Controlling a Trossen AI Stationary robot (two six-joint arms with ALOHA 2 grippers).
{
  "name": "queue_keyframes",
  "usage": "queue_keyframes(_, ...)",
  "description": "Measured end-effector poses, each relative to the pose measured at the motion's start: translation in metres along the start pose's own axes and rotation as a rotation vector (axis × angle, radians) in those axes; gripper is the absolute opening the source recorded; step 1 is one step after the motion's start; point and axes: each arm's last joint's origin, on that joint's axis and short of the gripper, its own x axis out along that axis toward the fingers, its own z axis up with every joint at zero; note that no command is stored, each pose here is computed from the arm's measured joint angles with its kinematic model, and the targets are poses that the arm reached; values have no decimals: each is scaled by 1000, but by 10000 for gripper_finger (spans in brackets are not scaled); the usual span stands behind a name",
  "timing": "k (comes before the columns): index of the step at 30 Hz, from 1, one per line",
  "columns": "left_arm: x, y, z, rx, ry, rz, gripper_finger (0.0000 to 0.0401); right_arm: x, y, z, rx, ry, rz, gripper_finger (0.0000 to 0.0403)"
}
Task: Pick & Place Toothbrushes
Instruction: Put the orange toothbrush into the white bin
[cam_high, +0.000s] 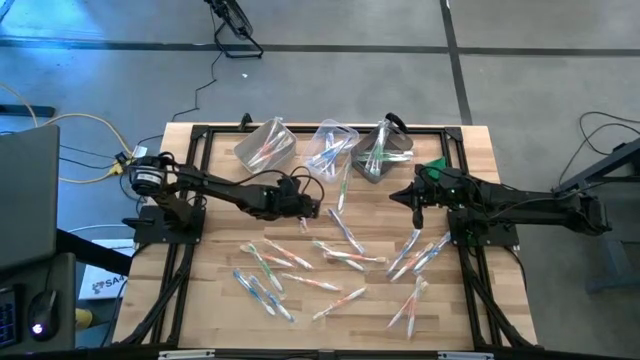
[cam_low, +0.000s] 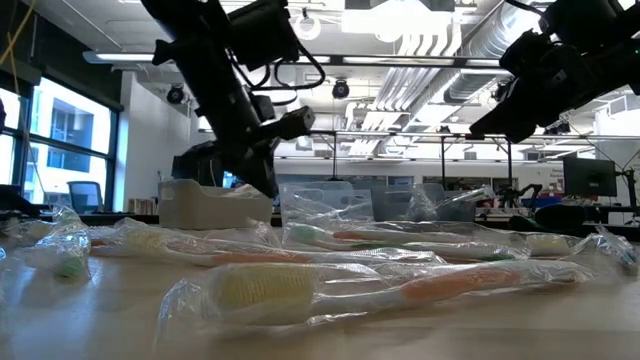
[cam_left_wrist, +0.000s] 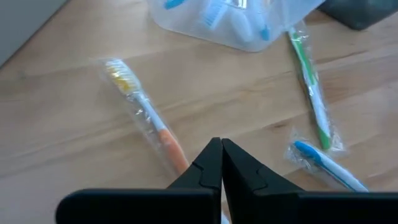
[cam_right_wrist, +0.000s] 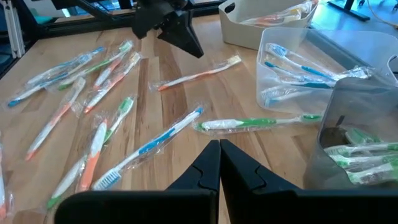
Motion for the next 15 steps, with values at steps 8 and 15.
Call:
queue_keyframes(8,-4,-2,4,0,-1,25,0,1,0,1,-1,-11,0,2)
queue_keyframes(15,0,-23,10,71,2,53,0,1,0,1,-1,-8,1,2)
